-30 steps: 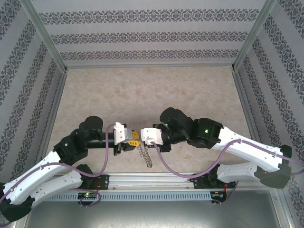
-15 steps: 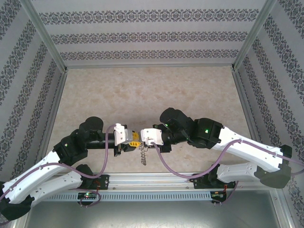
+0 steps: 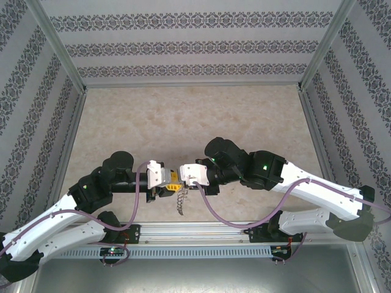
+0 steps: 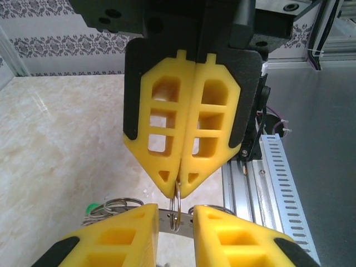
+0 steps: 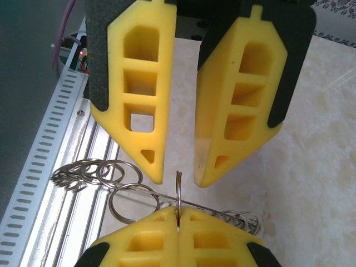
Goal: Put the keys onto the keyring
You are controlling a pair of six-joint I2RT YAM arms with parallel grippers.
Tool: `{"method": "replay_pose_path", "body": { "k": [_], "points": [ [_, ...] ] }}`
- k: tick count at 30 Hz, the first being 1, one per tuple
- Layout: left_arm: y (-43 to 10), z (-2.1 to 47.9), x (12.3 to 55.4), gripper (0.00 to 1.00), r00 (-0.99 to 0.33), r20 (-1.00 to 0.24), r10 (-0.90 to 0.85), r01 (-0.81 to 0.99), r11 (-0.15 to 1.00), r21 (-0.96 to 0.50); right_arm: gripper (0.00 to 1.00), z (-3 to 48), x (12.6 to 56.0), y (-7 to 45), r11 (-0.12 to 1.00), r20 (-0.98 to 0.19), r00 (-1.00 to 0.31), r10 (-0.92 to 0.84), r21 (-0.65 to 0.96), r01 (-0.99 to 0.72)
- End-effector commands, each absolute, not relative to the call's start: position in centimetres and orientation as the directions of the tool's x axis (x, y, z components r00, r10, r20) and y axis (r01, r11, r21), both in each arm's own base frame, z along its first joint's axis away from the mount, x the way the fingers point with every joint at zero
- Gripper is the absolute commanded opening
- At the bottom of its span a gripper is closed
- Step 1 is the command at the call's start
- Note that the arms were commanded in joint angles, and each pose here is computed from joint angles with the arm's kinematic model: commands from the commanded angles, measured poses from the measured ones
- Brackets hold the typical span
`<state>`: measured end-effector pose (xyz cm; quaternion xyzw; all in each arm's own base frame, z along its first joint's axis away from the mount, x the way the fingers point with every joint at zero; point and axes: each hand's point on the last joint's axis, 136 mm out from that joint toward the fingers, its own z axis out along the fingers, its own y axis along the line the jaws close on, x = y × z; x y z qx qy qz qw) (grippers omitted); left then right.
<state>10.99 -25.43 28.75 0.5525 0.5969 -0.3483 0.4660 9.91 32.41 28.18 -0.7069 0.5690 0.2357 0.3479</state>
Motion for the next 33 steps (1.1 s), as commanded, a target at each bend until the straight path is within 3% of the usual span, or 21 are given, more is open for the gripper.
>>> {"method": "replay_pose_path", "body": {
  "k": [1,14,18,22,27,33],
  "points": [
    [-25.3,28.7,10.8,0.24,0.069,-0.935,0.349,0.982,0.141,0.125,0.0,30.7,9.4,33.3,-0.118,-0.783,0.251,-0.57,-0.225,-0.967],
    [-25.9,28.7,11.5,0.17,0.083,-0.931,0.357,0.978,0.148,0.144,0.0,30.6,8.7,33.3,-0.136,-0.802,0.241,-0.547,-0.199,-0.971],
    [-26.1,29.3,11.3,0.0,0.089,-0.944,0.318,0.979,0.146,0.142,0.0,30.3,8.8,33.4,-0.137,-0.798,0.239,-0.553,-0.195,-0.971],
    [-25.8,30.0,11.0,0.0,0.096,-0.96,0.264,0.977,0.157,0.141,0.0,30.2,8.9,33.3,-0.127,-0.799,0.237,-0.553,-0.2,-0.972],
    [-25.8,31.2,10.4,0.0,0.1,-0.981,0.164,0.98,0.156,0.126,0.18,30.3,8.8,33.2,-0.109,-0.826,0.231,-0.515,-0.204,-0.973],
    [-26.0,32.2,9.4,0.0,0.093,-0.994,0.056,0.989,0.113,0.099,0.18,31.1,8.3,32.9,-0.088,-0.874,0.23,-0.427,-0.213,-0.973]
  ]
}}
